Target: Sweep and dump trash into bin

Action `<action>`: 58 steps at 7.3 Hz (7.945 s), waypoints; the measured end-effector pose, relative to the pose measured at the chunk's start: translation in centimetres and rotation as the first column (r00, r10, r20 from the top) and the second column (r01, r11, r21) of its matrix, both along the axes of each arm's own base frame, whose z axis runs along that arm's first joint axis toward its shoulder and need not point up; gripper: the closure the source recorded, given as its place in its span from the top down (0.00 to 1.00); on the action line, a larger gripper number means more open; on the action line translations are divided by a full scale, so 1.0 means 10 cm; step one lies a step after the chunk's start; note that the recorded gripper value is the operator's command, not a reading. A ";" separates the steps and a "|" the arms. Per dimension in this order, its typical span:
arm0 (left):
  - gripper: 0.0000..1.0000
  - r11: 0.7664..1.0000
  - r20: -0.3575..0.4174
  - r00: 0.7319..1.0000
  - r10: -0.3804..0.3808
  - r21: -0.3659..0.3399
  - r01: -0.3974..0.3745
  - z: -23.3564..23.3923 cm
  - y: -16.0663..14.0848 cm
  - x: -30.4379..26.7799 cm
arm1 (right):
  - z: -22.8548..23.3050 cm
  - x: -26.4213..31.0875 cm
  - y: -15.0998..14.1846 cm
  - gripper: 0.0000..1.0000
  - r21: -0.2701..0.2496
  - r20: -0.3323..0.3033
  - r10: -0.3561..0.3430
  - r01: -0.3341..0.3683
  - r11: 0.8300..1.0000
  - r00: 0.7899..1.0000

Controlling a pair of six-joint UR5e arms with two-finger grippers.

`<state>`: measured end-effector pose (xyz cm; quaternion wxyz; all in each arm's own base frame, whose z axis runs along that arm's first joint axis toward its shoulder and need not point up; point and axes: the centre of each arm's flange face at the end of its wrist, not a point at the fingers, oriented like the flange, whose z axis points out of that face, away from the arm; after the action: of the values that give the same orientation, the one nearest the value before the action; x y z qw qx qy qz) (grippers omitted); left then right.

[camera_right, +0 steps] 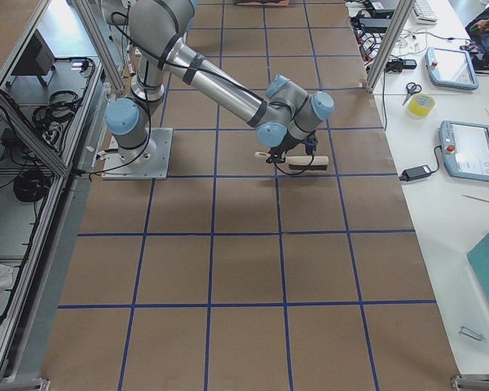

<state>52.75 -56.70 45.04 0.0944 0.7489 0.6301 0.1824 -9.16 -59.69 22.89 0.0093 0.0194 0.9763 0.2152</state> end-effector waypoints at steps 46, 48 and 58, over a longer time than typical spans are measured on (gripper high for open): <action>0.53 0.996 -0.294 0.954 0.064 -0.045 -0.081 -1.97 -1.42 -5.47 | 2.69 2.11 0.91 1.00 -0.483 -0.039 0.059 -0.071 0.873 0.997; 0.73 0.995 -0.298 0.952 0.076 -0.042 -0.092 -2.05 -1.39 -5.48 | 2.67 2.11 0.91 1.00 -0.480 -0.040 0.054 -0.067 0.875 0.998; 0.83 0.665 -0.332 0.658 0.676 -0.112 -0.739 0.34 -0.51 -6.35 | 2.66 2.11 0.91 1.00 -0.477 -0.041 0.055 -0.068 0.876 0.998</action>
<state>-10.79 -61.76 48.45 0.0200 0.4420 0.8964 0.0275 11.95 -50.61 49.48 -0.0059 -0.0114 0.9994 -0.0324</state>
